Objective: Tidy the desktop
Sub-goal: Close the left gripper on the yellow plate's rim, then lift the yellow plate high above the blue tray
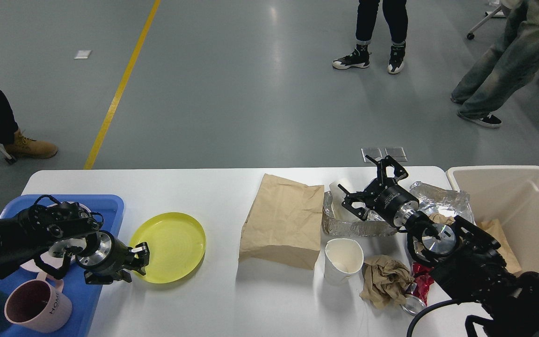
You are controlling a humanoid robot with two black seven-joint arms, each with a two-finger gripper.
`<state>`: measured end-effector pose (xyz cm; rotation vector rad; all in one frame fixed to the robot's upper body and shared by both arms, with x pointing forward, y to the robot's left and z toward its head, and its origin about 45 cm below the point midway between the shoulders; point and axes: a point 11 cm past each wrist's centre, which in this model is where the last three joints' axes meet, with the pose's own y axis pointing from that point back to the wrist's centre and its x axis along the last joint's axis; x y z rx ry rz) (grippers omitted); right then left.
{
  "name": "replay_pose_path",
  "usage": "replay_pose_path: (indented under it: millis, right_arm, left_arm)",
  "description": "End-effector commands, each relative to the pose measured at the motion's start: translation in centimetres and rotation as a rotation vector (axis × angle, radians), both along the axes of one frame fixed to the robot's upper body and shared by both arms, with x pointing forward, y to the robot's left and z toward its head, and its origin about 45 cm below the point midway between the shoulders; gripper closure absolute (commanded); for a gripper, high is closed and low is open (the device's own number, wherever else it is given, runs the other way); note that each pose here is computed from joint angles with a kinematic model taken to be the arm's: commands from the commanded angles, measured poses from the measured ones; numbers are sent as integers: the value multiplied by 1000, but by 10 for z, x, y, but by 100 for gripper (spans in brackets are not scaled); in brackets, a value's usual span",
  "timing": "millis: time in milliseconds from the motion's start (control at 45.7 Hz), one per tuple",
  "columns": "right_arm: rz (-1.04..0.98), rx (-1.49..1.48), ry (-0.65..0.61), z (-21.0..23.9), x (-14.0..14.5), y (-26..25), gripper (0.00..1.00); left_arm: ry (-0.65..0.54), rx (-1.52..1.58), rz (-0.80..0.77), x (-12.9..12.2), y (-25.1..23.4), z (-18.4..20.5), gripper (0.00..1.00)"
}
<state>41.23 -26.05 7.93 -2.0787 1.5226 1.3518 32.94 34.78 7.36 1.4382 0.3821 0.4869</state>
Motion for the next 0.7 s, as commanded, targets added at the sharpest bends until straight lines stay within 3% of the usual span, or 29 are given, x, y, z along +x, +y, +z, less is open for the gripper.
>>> replay_pose_path:
  millis: [0, 153, 307, 679]
  right_arm:
    - [0, 0, 0, 0, 0, 0, 0]
    - [0, 0, 0, 0, 0, 0, 0]
    - [0, 0, 0, 0, 0, 0, 0]
    - [0, 0, 0, 0, 0, 0, 0]
  left_arm:
    - [11, 1, -2, -1, 1, 1, 78]
    - [20, -2, -6, -2, 0, 0, 85]
    - [83, -4, -24, -8, 1, 2, 100]
    - [127, -33, -85, 3, -3, 26, 100]
